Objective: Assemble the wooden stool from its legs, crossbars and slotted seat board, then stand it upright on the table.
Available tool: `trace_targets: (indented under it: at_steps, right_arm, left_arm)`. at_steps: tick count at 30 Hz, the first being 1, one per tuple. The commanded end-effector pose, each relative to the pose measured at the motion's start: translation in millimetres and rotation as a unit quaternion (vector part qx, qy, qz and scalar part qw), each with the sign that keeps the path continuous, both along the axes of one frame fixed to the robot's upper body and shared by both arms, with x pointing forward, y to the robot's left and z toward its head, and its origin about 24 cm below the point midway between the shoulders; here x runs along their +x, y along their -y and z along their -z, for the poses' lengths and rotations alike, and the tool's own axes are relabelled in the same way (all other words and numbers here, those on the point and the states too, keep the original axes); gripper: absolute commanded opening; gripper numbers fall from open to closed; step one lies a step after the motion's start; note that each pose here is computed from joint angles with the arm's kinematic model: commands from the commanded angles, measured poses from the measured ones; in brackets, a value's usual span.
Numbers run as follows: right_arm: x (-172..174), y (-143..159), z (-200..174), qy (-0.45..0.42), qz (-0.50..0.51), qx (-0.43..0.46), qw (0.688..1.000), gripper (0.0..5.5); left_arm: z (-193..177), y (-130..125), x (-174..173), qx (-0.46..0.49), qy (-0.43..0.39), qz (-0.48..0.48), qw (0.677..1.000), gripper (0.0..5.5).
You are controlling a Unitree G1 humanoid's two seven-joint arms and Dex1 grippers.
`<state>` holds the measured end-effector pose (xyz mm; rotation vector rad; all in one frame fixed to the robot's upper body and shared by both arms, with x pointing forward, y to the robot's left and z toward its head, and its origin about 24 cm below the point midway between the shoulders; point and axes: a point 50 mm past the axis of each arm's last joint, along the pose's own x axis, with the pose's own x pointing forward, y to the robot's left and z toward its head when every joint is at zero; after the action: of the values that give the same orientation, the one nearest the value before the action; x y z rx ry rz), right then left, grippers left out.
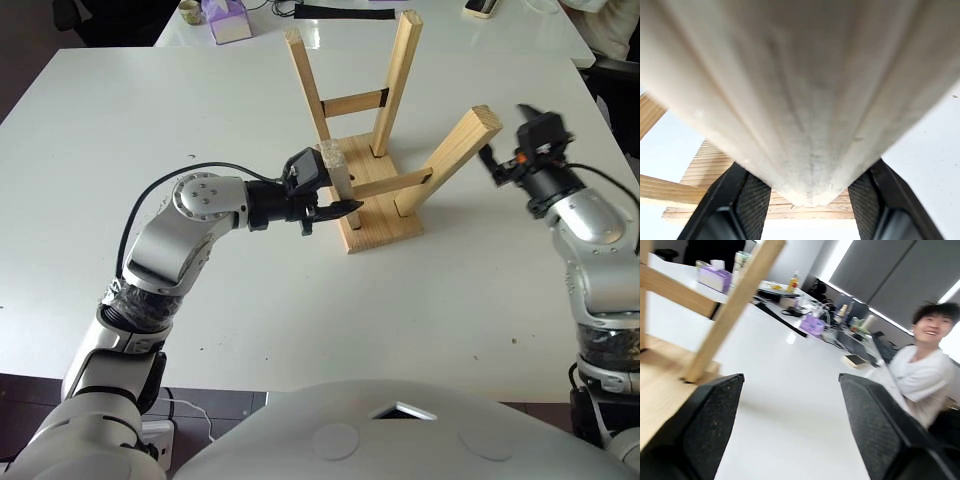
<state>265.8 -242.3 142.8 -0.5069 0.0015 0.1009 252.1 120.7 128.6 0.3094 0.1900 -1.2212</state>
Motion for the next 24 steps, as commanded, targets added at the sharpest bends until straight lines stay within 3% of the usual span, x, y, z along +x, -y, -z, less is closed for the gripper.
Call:
trace_targets:
  at_steps: [1, 4, 5, 7, 9, 10, 12, 18, 24]
  right_arm:
    - [5.9, 24.5, -20.0, 0.052, 0.071, -0.029, 0.996, 3.51]
    - [8.3, 16.1, -22.1, 0.055, 0.063, -0.056, 0.995, 3.51]
    - [8.5, -4.8, -20.8, 0.045, 0.019, -0.056, 0.997, 3.51]
    - [-3.1, -85.1, -23.2, 0.023, -0.155, 0.023, 0.987, 3.51]
    - [-30.8, -149.0, -38.5, 0.016, -0.314, 0.092, 0.945, 3.51]
    - [-39.6, -162.6, -45.0, 0.016, -0.35, 0.111, 0.93, 3.51]
    - [-41.2, -165.5, -49.7, 0.013, -0.358, 0.124, 0.926, 3.51]
    - [-9.8, -118.9, -36.0, 0.007, -0.223, 0.066, 0.972, 3.51]
    - [-0.3, -99.9, -28.1, 0.009, -0.181, 0.049, 0.982, 3.51]
  left_arm:
    - [37.8, -6.0, -11.5, 0.048, -0.093, -0.014, 0.994, 2.05]
    - [37.2, -5.1, -10.8, 0.047, -0.092, -0.014, 0.995, 2.05]
    - [36.7, -4.6, -10.7, 0.046, -0.092, -0.012, 0.995, 2.05]
    - [36.7, -2.0, -10.9, 0.044, -0.092, -0.009, 0.995, 2.05]
    - [36.0, 3.1, -10.7, 0.043, -0.092, -0.002, 0.995, 2.05]
    - [35.1, 5.5, -10.5, 0.042, -0.091, 0.003, 0.995, 2.05]
    - [33.5, 9.5, -10.1, 0.04, -0.089, 0.01, 0.995, 2.05]
    - [34.0, 12.8, -11.8, 0.034, -0.089, 0.014, 0.995, 2.05]
    - [35.8, 10.1, -10.4, 0.031, -0.094, -0.011, 0.995, 2.05]
